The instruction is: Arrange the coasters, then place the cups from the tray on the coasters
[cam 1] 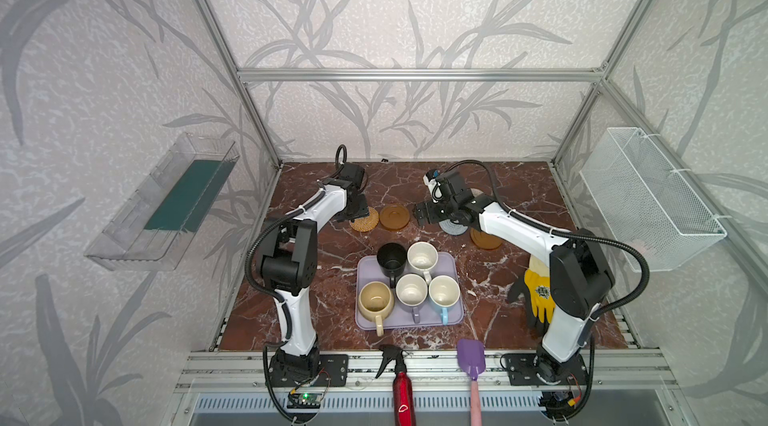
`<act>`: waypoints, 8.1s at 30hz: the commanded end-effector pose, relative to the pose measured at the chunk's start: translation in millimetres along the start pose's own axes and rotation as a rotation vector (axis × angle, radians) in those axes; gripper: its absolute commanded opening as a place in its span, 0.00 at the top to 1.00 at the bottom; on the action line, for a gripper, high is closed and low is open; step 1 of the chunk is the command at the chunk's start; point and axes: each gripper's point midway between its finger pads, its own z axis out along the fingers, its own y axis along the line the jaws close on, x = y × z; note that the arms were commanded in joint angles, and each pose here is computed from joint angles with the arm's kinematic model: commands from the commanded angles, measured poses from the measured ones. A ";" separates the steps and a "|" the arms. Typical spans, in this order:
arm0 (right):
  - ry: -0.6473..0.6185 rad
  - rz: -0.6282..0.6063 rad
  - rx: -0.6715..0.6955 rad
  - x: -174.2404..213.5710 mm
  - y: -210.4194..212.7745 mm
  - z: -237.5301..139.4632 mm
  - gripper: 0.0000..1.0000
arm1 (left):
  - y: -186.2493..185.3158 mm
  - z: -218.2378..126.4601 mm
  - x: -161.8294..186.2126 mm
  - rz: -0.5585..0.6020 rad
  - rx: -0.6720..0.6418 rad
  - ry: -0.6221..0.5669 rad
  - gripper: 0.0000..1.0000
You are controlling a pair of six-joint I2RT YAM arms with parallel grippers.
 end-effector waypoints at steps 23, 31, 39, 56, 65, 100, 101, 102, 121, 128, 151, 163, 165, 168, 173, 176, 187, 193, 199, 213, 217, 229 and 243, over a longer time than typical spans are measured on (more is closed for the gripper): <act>0.035 0.033 -0.049 9.3 10.8 4.5 0.00 | 42.9 36.7 34.9 0.072 -0.281 0.193 0.48; 0.026 0.040 -0.052 14.8 9.9 -3.8 0.00 | 59.3 23.3 49.3 0.031 -0.292 0.195 0.50; 0.019 0.047 -0.057 17.3 10.9 -10.2 0.00 | 76.2 6.5 52.7 -0.006 -0.295 0.171 0.50; 0.000 0.035 -0.038 14.3 7.8 -22.2 0.01 | 60.1 29.3 28.2 -0.038 -0.226 0.167 0.50; -0.019 0.033 -0.038 7.7 8.9 -26.8 0.00 | 54.5 -4.6 -5.0 -0.064 -0.204 0.062 0.45; -0.033 -0.015 -0.004 -13.1 -9.1 -45.5 0.01 | -90.5 22.4 15.0 0.123 0.108 0.116 0.41; -0.034 -0.014 -0.004 -13.5 -9.4 -45.7 0.01 | -92.0 25.5 17.2 0.129 0.110 0.120 0.42; -0.033 -0.012 -0.004 -12.9 -9.5 -45.4 0.01 | -92.6 28.2 19.6 0.133 0.106 0.125 0.43; 0.017 0.013 -0.006 5.0 -12.4 -30.9 0.01 | -79.3 32.6 42.3 0.165 0.021 0.199 0.68; 0.020 0.029 -0.027 6.0 -9.0 -30.0 0.01 | -62.1 25.2 43.9 0.179 -0.051 0.201 0.68; 0.028 0.041 -0.031 12.4 -9.1 -32.1 0.01 | -50.0 1.7 64.7 0.158 -0.035 0.240 0.69; 0.004 0.040 -0.034 8.8 -8.0 -43.6 0.01 | -43.7 -8.8 63.4 0.151 -0.057 0.226 0.69; -0.001 0.040 -0.035 7.9 -7.4 -45.1 0.01 | -44.1 -5.8 61.6 0.152 -0.058 0.217 0.69; -0.003 0.040 -0.036 8.0 -7.5 -45.5 0.01 | -53.8 -4.4 49.6 0.148 -0.030 0.183 0.67; 0.000 0.036 -0.038 8.6 -6.6 -47.6 0.01 | -53.9 -3.5 36.5 0.145 -0.062 0.161 0.62; -0.002 0.023 -0.016 9.4 -10.3 -50.9 0.01 | -41.5 -5.2 23.4 0.162 -0.148 0.133 0.58; 0.004 0.025 -0.021 12.7 -9.8 -52.0 0.01 | -54.6 25.3 2.0 0.228 -0.085 0.120 0.60; 0.008 0.023 -0.012 15.0 -11.8 -50.1 0.01 | -53.8 35.6 6.8 0.231 -0.069 0.144 0.62; 0.012 0.035 -0.018 16.3 -11.3 -46.2 0.01 | -49.3 44.3 32.7 0.227 -0.071 0.218 0.65; 0.015 0.055 -0.026 20.5 -10.8 -43.7 0.01 | -35.5 31.3 65.3 0.196 -0.102 0.285 0.73; 0.014 0.058 -0.030 20.0 -10.4 -43.9 0.01 | -36.2 31.8 67.4 0.199 -0.104 0.291 0.74; 0.017 0.066 -0.033 22.3 -10.5 -42.7 0.01 | -31.7 16.7 83.9 0.190 -0.129 0.312 0.77; 0.017 0.064 -0.008 23.7 -14.8 -46.5 0.01 | -46.3 4.2 60.7 0.172 -0.081 0.233 0.65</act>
